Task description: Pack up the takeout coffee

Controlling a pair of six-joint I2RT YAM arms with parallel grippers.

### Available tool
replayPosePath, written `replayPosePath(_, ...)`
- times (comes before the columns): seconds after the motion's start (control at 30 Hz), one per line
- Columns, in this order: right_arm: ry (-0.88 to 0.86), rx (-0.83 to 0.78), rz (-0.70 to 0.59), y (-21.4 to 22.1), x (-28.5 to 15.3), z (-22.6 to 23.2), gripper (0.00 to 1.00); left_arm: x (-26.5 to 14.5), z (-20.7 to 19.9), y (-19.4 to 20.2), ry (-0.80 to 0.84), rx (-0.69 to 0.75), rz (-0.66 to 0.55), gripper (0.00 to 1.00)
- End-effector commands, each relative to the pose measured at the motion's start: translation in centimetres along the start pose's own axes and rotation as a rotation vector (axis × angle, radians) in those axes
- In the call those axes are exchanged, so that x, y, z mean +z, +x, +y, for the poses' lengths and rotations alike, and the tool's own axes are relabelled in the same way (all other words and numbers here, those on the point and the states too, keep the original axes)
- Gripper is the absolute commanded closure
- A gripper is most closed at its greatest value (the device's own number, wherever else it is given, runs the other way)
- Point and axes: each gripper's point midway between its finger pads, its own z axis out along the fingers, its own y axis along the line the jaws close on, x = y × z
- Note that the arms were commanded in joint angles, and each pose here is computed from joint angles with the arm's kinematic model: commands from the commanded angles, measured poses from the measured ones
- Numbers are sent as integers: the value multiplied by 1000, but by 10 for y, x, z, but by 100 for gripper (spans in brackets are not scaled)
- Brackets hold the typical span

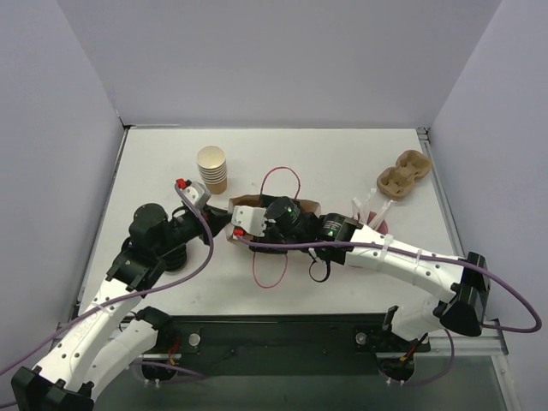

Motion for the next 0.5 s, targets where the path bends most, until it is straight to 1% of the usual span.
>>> replayPosePath(0.0,60,5,-9,-1,-10,-4,60,-10,-8,-49,19,123,-152,100)
replayPosePath(0.07,58,4,-3,1,-11,0,61,-14,-12,-23,31,79,-94,100)
replayPosePath(0.13,45,-4,-7,3,-12,6,61,-26,-18,-16,37,70,-90,100)
replayPosePath(0.17,47,-3,-14,3,-16,5,61,-29,-19,-1,40,51,-53,100)
replayPosePath(0.2,27,-7,-24,2,-17,8,60,-35,-23,0,47,61,-63,100)
replayPosePath(0.27,4,-24,-28,6,-19,13,60,-40,-26,17,63,58,-15,100)
replayPosePath(0.37,-44,-56,-16,13,-19,24,60,-44,-31,32,92,54,21,100)
replayPosePath(0.47,-76,-61,-19,14,-17,30,60,-47,-34,36,106,48,25,100)
